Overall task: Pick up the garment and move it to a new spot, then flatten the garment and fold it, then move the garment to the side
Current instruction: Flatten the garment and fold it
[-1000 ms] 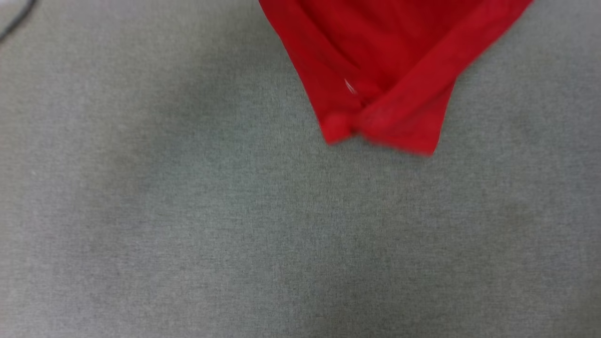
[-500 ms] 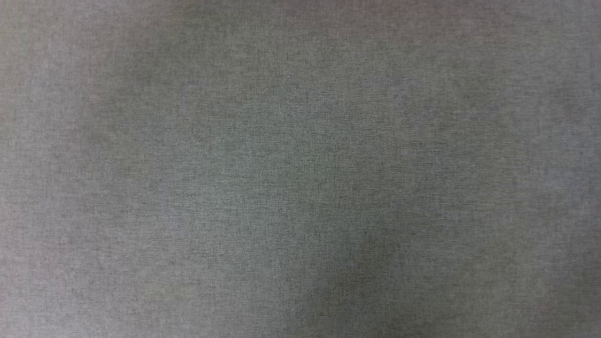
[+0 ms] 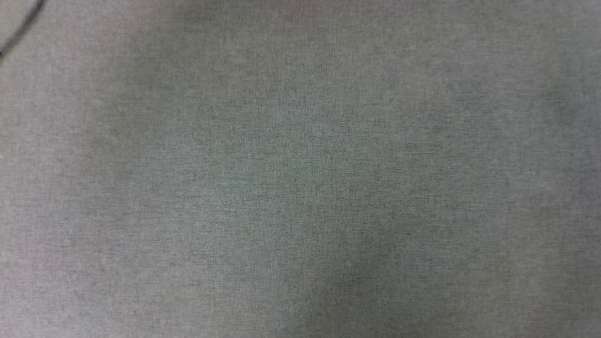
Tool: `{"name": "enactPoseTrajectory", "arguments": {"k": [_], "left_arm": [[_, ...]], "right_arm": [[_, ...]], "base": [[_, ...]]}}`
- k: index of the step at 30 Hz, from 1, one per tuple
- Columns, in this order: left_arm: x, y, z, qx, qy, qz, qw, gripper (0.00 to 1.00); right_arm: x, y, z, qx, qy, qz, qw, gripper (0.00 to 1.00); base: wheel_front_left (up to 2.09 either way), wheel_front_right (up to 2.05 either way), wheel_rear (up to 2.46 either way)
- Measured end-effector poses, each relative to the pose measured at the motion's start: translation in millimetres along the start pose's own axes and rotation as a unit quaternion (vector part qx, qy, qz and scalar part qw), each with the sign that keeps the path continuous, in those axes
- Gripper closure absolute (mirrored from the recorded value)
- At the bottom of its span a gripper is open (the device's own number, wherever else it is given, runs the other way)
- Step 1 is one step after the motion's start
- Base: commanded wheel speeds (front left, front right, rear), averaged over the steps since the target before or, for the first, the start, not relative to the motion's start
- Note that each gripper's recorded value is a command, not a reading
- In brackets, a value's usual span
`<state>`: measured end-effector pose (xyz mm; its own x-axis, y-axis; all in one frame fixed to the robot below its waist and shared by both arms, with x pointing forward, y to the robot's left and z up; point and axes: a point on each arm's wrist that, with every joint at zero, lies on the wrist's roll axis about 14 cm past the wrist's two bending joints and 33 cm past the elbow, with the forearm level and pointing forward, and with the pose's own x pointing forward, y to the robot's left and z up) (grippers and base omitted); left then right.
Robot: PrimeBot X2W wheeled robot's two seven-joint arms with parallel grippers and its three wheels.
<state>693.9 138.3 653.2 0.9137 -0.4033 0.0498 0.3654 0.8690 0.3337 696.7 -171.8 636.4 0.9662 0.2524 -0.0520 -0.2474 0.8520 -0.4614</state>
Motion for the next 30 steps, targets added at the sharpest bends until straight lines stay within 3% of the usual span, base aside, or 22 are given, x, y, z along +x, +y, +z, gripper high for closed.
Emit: {"name": "enactPoseTrajectory", "arguments": {"k": [7, 13, 20, 30], "left_arm": [[-50.0, -35.5, -80.3, -0.059, 0.068, -0.024, 0.996, 1.00], [-114.8, -61.7, -132.9, -0.108, 0.120, -0.025, 0.987, 1.00], [-199.3, -84.4, -165.6, -0.155, 0.173, -0.001, 0.973, 1.00], [-297.3, -110.2, -168.7, -0.187, 0.230, 0.030, 0.955, 1.00]], "right_arm": [[-37.5, 60.4, -68.4, 0.042, 0.056, 0.064, 0.996, 1.00], [-92.5, 99.7, -117.1, 0.067, 0.101, 0.109, 0.987, 1.00], [-161.3, 121.4, -146.3, 0.103, 0.130, 0.131, 0.977, 1.00], [-260.3, 128.2, -180.0, 0.140, 0.179, 0.122, 0.966, 1.00]], "base": [[0.00, 0.00, 0.00], [0.00, 0.00, 0.00], [0.00, 0.00, 0.00], [0.00, 0.00, 0.00]]}}
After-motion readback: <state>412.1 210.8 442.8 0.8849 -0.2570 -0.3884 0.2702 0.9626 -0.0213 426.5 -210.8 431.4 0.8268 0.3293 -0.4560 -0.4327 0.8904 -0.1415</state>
